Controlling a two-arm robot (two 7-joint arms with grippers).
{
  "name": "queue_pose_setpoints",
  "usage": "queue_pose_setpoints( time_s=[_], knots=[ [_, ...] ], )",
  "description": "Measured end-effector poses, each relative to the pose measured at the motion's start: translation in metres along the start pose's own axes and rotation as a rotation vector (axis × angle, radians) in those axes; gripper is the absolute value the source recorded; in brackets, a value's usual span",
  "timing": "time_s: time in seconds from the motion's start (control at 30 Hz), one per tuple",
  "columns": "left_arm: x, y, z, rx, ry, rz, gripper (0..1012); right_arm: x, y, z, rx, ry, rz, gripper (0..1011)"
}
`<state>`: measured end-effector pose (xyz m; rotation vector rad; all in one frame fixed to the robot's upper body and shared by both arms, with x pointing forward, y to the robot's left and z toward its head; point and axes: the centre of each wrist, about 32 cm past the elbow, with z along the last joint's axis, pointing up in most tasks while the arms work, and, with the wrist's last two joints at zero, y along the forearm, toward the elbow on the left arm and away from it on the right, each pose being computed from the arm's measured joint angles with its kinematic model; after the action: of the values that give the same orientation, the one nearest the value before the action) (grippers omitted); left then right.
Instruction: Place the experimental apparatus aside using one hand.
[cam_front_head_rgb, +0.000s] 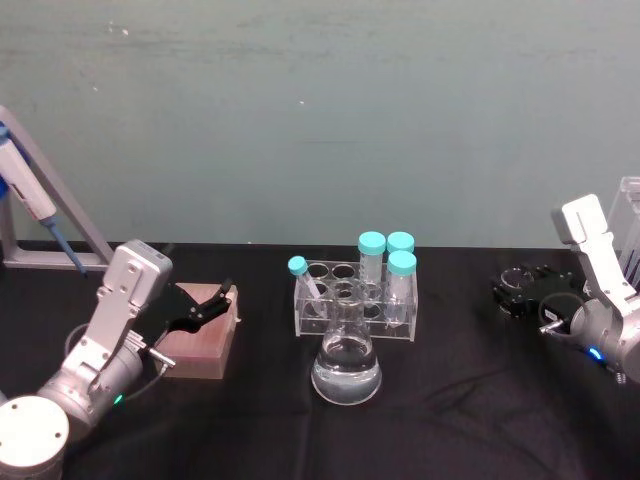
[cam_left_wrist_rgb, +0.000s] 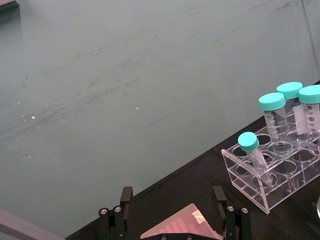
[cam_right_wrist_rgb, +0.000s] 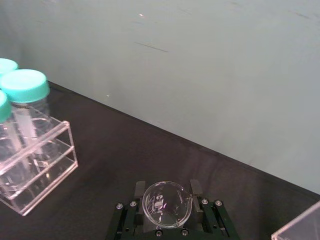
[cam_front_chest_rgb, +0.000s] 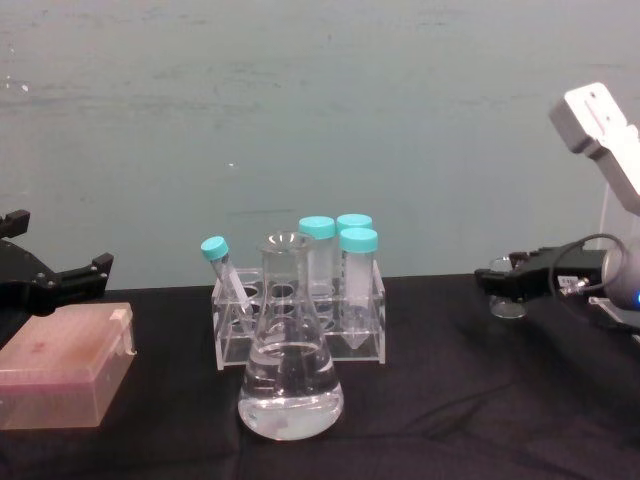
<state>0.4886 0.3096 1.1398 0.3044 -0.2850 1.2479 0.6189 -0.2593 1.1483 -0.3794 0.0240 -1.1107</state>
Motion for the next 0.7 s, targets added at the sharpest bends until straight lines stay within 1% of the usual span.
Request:
queue_pose_setpoints(
  time_s=[0.3, 0.7],
  knots=[
    [0.0000, 0.0000, 0.0000, 0.000, 0.000, 0.000, 1000, 0.0032, 0.0029, -0.0022, -0.016, 0.018, -0.055, 534],
    [0.0000, 0.0000, 0.0000, 0.000, 0.000, 0.000, 1000, 0.0062, 0.0048, -0.0023, -0.009, 0.027, -0.096, 534]
  ],
)
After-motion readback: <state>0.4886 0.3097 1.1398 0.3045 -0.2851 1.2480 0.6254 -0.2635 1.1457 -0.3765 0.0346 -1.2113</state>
